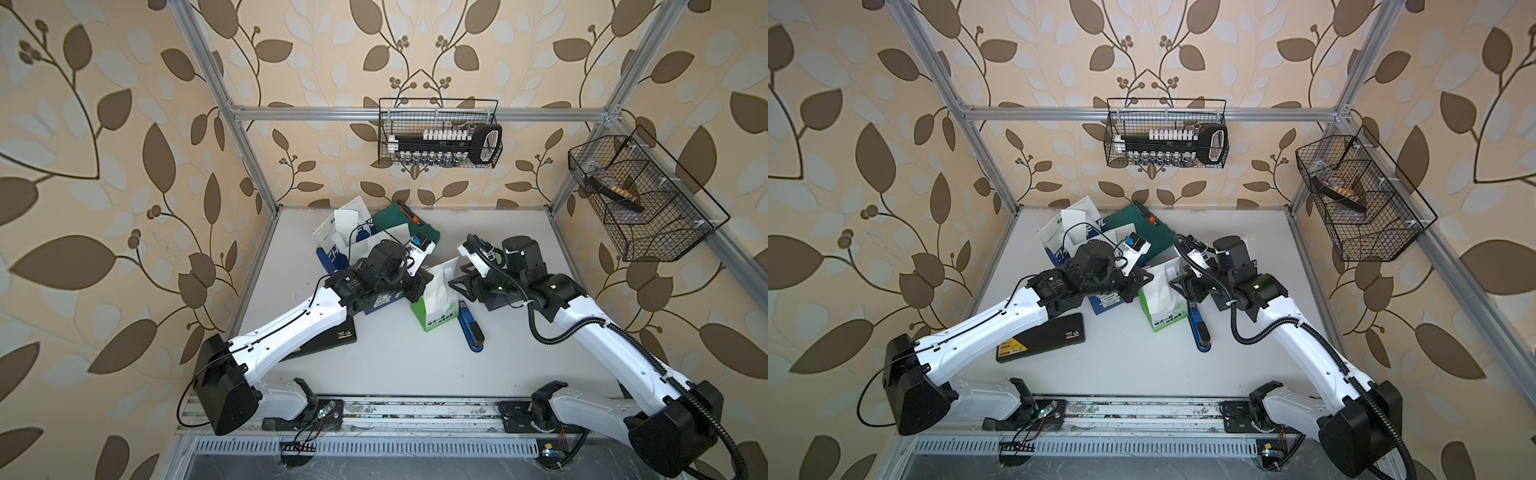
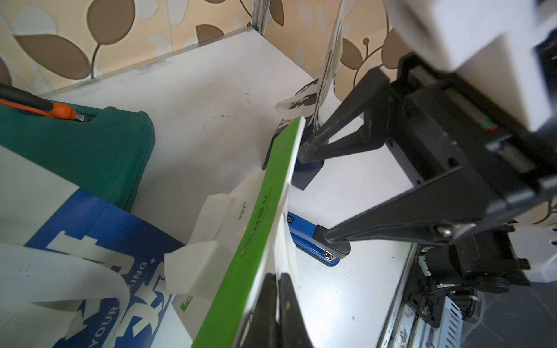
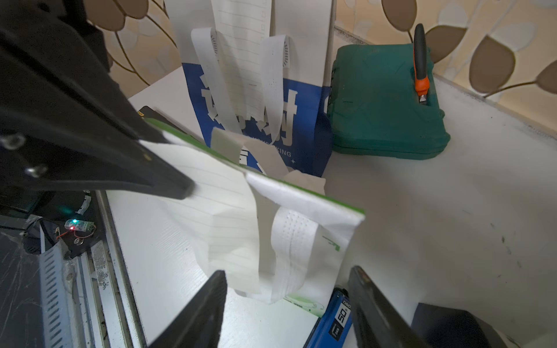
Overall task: Staple the receipts to the bags
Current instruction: Hold the receipt from the takeout bag.
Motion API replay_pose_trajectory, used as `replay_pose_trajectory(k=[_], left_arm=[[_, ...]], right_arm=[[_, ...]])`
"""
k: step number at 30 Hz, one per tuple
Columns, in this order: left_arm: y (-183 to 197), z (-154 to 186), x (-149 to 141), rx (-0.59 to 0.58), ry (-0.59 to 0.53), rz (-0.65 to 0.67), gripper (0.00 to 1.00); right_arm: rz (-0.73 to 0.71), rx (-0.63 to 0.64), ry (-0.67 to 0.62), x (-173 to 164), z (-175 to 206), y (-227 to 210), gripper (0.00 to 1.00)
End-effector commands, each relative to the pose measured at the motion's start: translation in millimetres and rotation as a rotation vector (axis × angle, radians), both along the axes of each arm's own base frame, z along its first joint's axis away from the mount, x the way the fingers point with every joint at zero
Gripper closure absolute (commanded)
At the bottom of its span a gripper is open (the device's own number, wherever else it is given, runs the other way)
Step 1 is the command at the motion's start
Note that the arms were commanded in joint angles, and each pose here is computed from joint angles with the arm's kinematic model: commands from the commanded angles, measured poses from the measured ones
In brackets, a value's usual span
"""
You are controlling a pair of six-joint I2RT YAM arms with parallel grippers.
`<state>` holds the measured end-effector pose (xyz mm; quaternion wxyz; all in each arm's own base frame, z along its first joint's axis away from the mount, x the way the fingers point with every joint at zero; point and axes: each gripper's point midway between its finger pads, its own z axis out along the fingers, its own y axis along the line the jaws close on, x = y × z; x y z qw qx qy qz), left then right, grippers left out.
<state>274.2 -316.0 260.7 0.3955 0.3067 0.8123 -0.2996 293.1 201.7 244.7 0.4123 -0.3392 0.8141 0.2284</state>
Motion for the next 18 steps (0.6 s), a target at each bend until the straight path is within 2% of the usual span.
replay_pose_trajectory(k=[1, 6, 12, 18], left_arm=[[0, 13, 6, 0.015, -0.070, 0.003, 1.00], [0, 18, 5, 0.003, -0.084, -0.002, 1.00], [-3, 23, 4, -0.018, -0.104, -0.018, 1.00], [-5, 20, 6, -0.013, -0.092, -0.020, 1.00]], right_arm=[[0.100, -0.048, -0.170, 1, 36, 2, 0.37], [0.282, -0.166, -0.269, -2, 44, 10, 0.38], [0.421, -0.266, -0.344, 20, 47, 20, 0.39], [0.556, -0.281, -0.243, 25, 34, 31, 0.42]])
